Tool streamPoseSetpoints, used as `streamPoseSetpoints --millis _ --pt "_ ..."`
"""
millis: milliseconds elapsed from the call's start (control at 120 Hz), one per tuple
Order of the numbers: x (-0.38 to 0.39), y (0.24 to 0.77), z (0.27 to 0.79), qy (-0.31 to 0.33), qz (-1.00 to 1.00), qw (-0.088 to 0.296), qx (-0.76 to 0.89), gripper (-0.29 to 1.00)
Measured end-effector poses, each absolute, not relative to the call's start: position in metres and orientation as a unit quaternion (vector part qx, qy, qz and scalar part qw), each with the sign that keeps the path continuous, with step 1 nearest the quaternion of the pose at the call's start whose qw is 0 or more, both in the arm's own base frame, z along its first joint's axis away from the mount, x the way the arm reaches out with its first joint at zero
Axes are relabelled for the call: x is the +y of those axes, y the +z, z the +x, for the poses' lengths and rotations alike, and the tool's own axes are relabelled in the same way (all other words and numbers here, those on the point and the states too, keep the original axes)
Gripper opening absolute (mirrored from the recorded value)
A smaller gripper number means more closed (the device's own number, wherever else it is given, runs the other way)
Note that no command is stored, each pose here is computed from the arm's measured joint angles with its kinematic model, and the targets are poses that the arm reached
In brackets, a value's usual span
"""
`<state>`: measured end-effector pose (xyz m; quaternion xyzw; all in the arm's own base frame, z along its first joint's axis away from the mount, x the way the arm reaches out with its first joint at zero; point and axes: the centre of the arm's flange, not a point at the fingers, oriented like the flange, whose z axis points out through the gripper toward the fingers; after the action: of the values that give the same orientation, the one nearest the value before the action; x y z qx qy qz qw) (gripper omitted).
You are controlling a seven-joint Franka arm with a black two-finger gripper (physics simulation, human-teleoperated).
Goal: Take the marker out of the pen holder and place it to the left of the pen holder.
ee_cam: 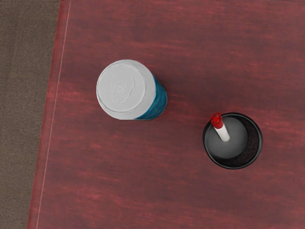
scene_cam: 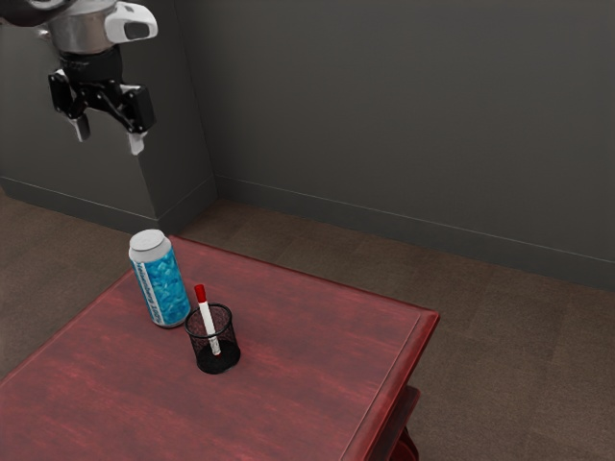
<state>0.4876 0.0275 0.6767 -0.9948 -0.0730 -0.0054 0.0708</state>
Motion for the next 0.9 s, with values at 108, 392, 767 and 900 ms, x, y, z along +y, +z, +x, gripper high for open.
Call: streamPoseSetpoints --millis 108,392,767,900 --pt "0.011 0.675 0.49 -0.015 -0.996 0.065 -0.06 0.7" --pt "-0.008 0.602 0.525 0.03 -0.997 0.046 -0.045 0.7" --pt "-0.033 0.457 0.506 0.028 -0.999 -0.017 -0.032 0.7" --pt "-0.026 0.441 0.504 0.013 -0.999 -0.028 -0.044 0.7"
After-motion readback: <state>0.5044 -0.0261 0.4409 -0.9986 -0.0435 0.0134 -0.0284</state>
